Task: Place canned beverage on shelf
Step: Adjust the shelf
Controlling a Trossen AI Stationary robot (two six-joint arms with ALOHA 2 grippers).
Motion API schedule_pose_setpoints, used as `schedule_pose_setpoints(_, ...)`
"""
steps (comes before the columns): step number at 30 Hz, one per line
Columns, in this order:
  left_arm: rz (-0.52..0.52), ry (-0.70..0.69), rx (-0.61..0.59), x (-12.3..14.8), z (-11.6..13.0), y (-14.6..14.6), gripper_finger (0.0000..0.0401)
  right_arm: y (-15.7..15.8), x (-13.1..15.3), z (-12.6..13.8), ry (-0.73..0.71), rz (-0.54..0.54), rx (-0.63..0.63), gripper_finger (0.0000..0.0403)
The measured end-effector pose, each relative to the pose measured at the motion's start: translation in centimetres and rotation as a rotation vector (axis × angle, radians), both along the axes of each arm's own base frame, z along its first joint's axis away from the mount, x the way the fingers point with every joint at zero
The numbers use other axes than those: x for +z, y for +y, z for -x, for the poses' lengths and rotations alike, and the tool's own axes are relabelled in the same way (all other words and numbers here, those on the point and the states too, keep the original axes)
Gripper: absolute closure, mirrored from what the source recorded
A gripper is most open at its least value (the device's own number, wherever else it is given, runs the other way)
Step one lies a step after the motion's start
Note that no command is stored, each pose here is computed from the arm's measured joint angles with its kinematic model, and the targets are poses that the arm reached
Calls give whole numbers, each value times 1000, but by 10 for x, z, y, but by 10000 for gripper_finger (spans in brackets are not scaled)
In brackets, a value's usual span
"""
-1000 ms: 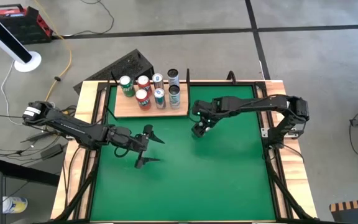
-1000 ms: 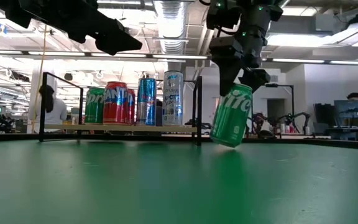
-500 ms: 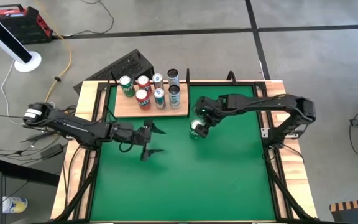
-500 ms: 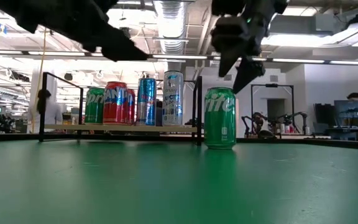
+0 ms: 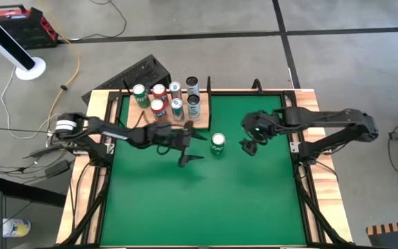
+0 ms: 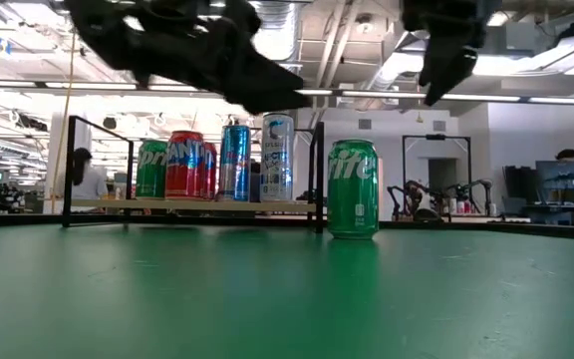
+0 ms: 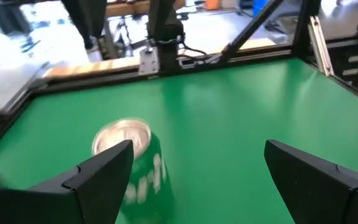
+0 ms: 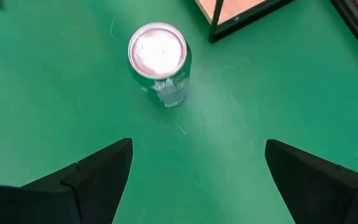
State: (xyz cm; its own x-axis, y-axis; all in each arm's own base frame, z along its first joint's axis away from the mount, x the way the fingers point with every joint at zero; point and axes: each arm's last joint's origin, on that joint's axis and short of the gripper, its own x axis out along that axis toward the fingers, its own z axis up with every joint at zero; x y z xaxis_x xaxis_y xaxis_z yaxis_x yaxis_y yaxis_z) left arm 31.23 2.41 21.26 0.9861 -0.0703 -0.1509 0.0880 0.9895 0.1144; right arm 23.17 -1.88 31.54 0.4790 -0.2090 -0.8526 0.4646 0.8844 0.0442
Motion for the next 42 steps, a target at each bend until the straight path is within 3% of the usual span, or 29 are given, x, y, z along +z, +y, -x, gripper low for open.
schedule_pose_setpoints(9, -124, 34, -197, 1, -51, 53, 53, 8, -28, 42, -111, -2, -86, 13)
schedule_pose_setpoints(15, -108, -11, -314, 5, -71, 91, 53, 10, -49, 49, -145, -29, -95, 13)
schedule_pose_setpoints(21, -72, -6, -368, -1, -92, 111, 53, 8, -56, 49, -130, -41, -99, 13)
schedule_pose_setpoints(29, -90, 37, -368, 3, -98, 106, 53, 8, -56, 49, -134, -45, -98, 13)
schedule_pose_setpoints(35, -118, 128, -281, 17, -93, 88, 53, 5, -56, 49, -134, -42, -109, 13)
schedule_pose_setpoints(42, -228, 263, -163, 47, -74, 57, 53, -2, -53, 41, -195, -7, -119, 13)
